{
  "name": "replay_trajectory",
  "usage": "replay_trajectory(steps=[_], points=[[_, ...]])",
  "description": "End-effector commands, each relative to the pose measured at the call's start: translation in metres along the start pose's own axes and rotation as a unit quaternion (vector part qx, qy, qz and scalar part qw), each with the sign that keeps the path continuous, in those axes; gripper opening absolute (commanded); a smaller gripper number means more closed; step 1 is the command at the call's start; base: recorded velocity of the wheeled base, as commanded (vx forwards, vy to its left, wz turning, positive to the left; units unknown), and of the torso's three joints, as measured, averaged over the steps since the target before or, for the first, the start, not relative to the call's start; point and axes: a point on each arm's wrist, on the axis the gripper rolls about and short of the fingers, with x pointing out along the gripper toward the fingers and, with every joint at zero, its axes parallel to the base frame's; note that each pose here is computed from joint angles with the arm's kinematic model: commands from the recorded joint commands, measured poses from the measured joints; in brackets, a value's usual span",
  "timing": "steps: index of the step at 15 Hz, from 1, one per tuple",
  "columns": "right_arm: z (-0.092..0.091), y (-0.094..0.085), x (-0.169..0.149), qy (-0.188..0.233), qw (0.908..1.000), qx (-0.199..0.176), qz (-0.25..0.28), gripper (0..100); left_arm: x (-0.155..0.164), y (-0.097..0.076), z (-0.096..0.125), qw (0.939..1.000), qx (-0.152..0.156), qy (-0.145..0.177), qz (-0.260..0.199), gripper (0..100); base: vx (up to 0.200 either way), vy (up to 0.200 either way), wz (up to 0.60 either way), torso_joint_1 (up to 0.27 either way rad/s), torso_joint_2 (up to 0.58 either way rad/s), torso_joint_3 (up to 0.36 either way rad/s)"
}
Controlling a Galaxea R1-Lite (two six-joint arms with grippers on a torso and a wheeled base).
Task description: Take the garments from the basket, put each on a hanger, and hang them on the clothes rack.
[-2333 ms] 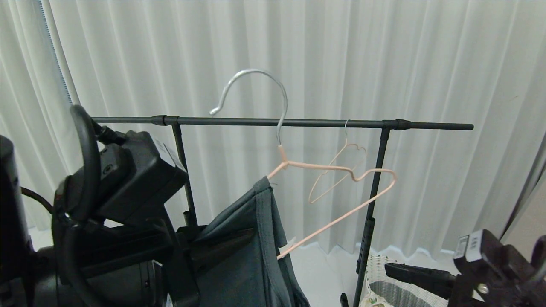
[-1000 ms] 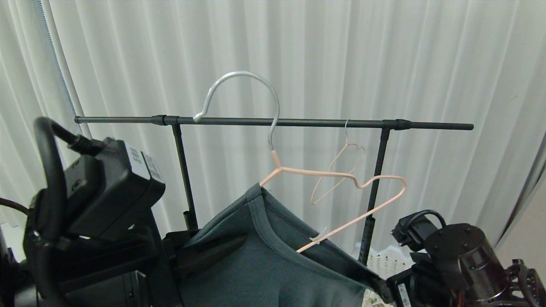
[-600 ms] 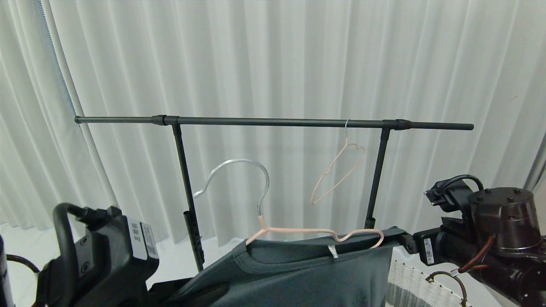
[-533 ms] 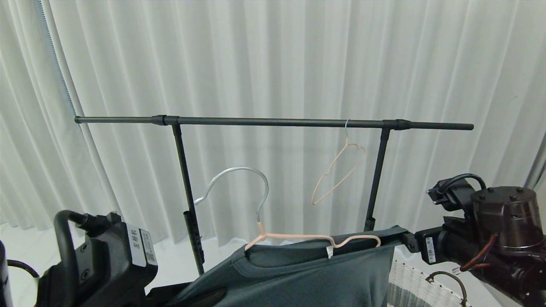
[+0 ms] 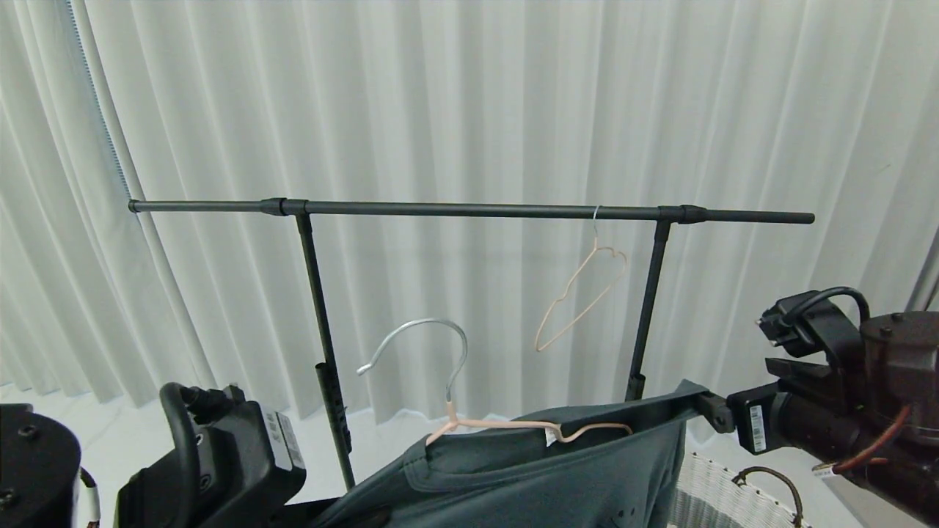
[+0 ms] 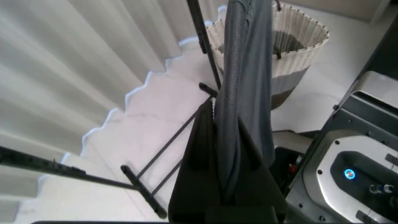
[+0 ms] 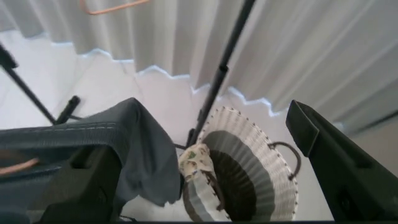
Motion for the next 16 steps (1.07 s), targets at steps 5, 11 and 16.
replay_trajectory(steps=[5,11,16], points=[[-0.018,0.042,-0.036,-0.003,0.9858,-0.059,0.157,100,0.008,0.009,0.008,0.9995,-0.016,-0.012,0.023,0,0.0,0.0,0.0,0.0,0.0,0.0],[-0.026,0.061,-0.059,-0.02,0.9607,-0.129,0.245,100,0.008,0.008,0.005,0.9996,-0.015,-0.01,0.019,0,0.0,0.0,0.0,0.0,0.0,0.0],[-0.017,0.053,-0.056,-0.042,0.946,-0.163,0.277,100,0.003,0.003,-0.007,0.9992,-0.009,-0.011,-0.038,0,0.0,0.0,0.0,0.0,0.0,0.0]])
